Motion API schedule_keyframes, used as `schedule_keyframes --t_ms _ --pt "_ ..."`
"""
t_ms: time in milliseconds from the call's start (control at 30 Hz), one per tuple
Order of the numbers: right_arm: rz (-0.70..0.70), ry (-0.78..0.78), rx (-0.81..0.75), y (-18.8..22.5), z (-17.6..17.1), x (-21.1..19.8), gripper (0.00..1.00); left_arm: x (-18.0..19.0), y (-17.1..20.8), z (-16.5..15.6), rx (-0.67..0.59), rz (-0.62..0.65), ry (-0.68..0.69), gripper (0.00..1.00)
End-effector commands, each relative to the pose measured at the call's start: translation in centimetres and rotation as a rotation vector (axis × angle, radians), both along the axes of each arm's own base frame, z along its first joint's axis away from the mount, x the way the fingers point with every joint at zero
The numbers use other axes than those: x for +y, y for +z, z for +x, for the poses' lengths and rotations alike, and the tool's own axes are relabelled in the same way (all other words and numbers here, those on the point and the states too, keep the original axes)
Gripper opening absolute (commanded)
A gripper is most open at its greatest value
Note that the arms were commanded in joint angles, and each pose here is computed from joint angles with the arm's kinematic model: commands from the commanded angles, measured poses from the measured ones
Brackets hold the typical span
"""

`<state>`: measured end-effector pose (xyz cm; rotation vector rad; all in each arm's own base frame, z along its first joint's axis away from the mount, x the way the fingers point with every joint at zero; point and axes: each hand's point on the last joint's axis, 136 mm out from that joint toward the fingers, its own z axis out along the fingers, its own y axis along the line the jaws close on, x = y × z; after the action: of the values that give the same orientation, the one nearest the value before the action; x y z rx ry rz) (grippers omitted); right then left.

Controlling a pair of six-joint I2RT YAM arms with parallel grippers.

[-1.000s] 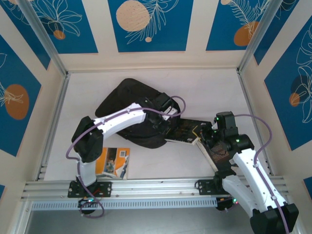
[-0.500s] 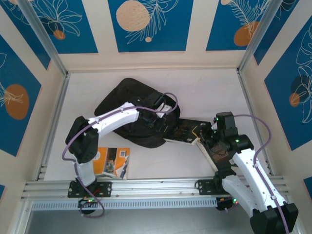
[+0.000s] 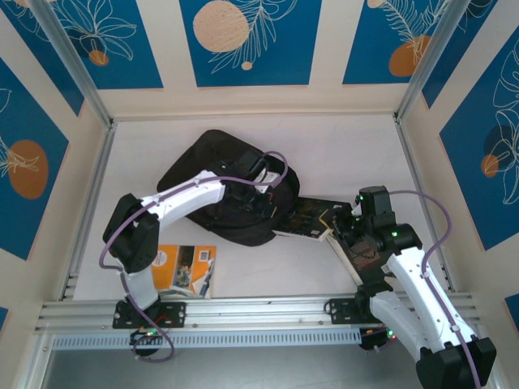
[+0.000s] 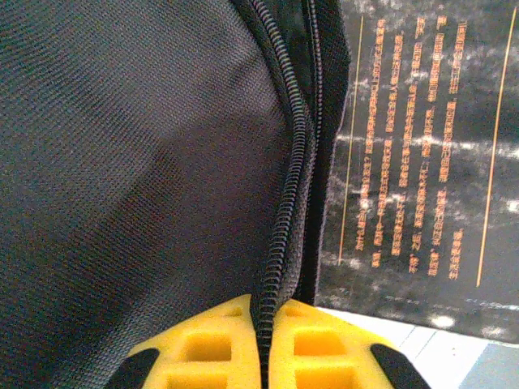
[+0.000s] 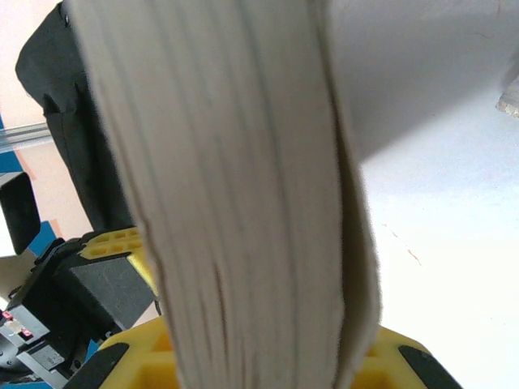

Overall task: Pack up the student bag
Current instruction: Open the student bag at the center of the table.

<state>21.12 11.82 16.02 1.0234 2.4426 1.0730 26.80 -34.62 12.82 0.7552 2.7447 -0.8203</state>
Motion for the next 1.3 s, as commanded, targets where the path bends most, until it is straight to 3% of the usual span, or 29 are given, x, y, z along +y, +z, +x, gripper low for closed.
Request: schedule_keyframes --t_ms 0,200,367,533,833,1033,1167,1267 --pt "0.002 0.016 -0.079 1.8 0.5 0.1 0.0 1.1 2.3 0.8 -0.05 -0.028 0.036 0.0" --pt "-0.227 0.003 -0.241 6.7 1.2 -3.0 0.0 3.5 9.2 2.7 -0.22 -0.096 0.133 0.0" --pt "-0.221 0.016 -0.363 11.0 2.1 -2.5 0.0 5.7 13.2 3.4 -0.33 -0.108 0.212 0.0" --pt "-0.128 0.09 -0.43 13.5 2.9 0.0 0.0 7.5 15.9 3.7 -0.413 -0.127 0.291 0.0" --pt "0.182 0.179 -0.3 11.5 5.3 6.7 0.0 8.4 16.3 3.3 -0.408 -0.177 0.349 0.0" --pt "0.209 0.179 -0.25 10.1 7.7 9.0 0.0 8.3 14.0 1.9 -0.304 -0.14 0.309 0.13" --pt "0.186 0.198 -0.27 10.3 8.4 9.8 0.0 9.2 13.8 2.1 -0.296 -0.098 0.328 0.51" --pt "0.175 0.215 -0.282 10.4 8.4 10.3 0.0 10.3 14.0 2.9 -0.317 -0.012 0.341 0.65"
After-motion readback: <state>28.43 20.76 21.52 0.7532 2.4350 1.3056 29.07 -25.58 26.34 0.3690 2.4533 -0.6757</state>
